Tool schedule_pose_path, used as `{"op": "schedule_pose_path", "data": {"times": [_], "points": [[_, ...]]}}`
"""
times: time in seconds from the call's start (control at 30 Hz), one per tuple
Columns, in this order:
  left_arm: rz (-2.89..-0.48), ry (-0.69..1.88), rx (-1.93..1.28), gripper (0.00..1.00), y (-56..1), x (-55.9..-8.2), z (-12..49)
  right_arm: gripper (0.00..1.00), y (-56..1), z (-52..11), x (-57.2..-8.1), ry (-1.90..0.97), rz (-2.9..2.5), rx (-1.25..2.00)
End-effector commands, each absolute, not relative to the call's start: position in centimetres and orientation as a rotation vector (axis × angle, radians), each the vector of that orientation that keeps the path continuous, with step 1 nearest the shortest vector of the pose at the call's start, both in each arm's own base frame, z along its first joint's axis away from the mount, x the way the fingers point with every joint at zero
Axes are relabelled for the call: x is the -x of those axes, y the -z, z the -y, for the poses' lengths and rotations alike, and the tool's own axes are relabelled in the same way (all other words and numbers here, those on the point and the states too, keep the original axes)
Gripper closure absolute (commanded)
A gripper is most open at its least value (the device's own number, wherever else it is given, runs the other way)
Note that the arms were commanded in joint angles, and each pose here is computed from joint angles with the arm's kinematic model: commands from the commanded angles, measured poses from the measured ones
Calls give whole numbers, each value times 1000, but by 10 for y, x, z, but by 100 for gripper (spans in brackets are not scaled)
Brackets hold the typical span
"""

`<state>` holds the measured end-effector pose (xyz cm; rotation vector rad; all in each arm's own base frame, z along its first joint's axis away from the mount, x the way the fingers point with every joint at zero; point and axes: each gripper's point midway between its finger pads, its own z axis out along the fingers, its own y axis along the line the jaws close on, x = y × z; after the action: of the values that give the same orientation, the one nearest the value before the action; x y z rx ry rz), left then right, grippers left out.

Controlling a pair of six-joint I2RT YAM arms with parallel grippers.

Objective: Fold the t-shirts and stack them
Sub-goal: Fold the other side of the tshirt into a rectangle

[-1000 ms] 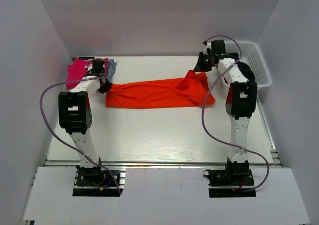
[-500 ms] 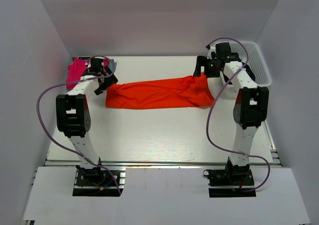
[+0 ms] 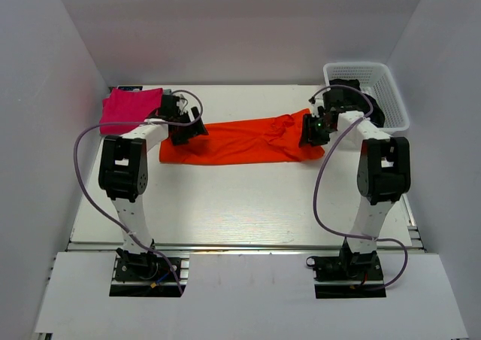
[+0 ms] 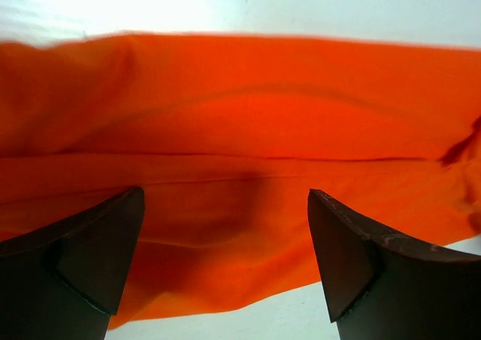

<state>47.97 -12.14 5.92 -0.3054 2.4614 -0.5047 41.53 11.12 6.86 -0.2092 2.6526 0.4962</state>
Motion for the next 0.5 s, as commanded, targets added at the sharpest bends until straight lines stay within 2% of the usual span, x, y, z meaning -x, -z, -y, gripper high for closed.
{"op": "schedule_pose_path", "data": {"times": [0.0, 0.07, 0.13, 0.17, 0.27, 0.47], "points": [[-2495, 546, 272, 0, -44, -468, 124, 57, -77, -116, -439, -512, -2572, 239], [-2513, 527, 283, 0, -36, -463, 121, 78, -74, -112, -449, -480, -2575, 193], [-2522, 489, 298, 0, -31, -461, 116, 89, -76, -109, -459, -448, -2546, 185], [-2529, 456, 311, 0, -29, -460, 112, 100, -79, -108, -463, -436, -2530, 163], [-2564, 407, 331, 0, -18, -453, 102, 100, -76, -89, -473, -291, -2529, 97], [-2613, 332, 373, 0, -5, -442, 88, 100, -42, -72, -472, -218, -2618, 31]]}}
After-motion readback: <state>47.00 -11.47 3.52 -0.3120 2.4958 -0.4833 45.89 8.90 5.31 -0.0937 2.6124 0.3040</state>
